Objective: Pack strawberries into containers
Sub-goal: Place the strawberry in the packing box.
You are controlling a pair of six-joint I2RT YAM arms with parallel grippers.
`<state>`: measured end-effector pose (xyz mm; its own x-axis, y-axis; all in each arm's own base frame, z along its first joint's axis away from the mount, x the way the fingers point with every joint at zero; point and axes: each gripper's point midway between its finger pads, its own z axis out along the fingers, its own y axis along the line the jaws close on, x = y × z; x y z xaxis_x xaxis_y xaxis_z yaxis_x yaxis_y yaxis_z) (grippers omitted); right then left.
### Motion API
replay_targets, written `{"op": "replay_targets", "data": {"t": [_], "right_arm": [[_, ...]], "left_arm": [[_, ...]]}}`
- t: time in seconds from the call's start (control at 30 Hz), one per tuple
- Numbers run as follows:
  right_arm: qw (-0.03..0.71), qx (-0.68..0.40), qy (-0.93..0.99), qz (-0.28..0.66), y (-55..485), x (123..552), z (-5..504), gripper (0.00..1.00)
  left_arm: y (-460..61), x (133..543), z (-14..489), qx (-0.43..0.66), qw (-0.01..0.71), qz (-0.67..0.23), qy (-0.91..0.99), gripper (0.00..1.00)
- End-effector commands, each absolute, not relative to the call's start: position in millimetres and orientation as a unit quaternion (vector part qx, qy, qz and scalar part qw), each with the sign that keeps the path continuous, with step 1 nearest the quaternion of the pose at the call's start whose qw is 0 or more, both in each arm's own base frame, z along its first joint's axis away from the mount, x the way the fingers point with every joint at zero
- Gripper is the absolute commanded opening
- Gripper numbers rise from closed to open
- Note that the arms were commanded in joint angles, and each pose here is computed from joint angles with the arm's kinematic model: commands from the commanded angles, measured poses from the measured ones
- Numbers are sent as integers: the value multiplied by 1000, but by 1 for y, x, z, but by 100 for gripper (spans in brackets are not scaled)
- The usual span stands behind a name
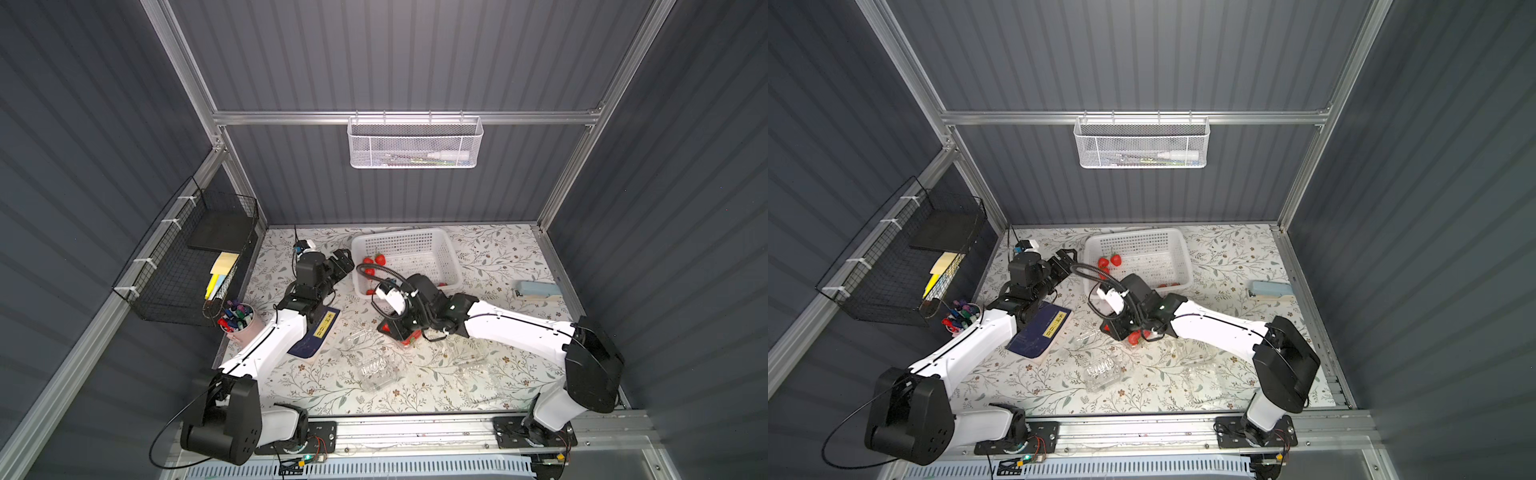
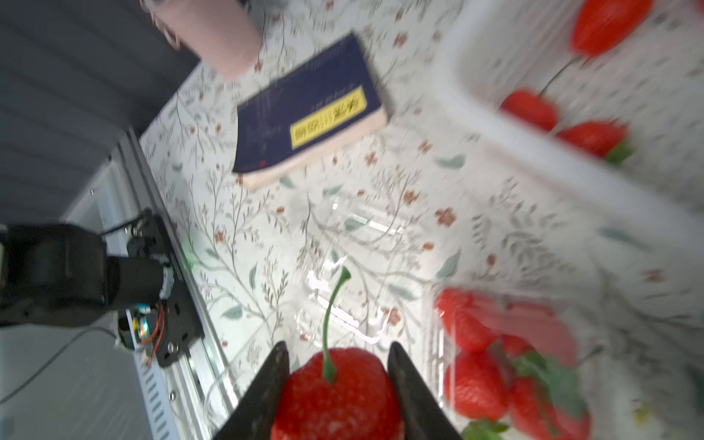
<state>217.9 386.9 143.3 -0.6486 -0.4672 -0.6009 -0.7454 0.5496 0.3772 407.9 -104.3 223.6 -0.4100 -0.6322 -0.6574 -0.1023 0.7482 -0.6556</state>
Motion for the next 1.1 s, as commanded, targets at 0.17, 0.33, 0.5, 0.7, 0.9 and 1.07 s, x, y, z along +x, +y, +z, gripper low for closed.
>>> {"op": "replay_targets", "data": {"t": [0.17,0.33,0.5,0.7,0.9,1.07], "right_arm": [[99,-388,864,303,383,154,78,16],[76,-399,867,290,380,141,62,17],[47,-424,868,255,372,121,34,23],[56,-428,874,223,368,124,23,39],[102,-420,874,223,375,139,43,59],[138,-404,876,224,371,157,64,60]], "left_arm": [[-70,386,229,-287,499,-239,782,96],[-72,381,231,-284,499,-247,780,96],[-72,379,227,-284,497,-247,782,96],[-74,380,224,-279,496,-250,783,96],[-75,382,226,-275,499,-254,781,96],[-79,385,222,-270,497,-260,782,96]]}}
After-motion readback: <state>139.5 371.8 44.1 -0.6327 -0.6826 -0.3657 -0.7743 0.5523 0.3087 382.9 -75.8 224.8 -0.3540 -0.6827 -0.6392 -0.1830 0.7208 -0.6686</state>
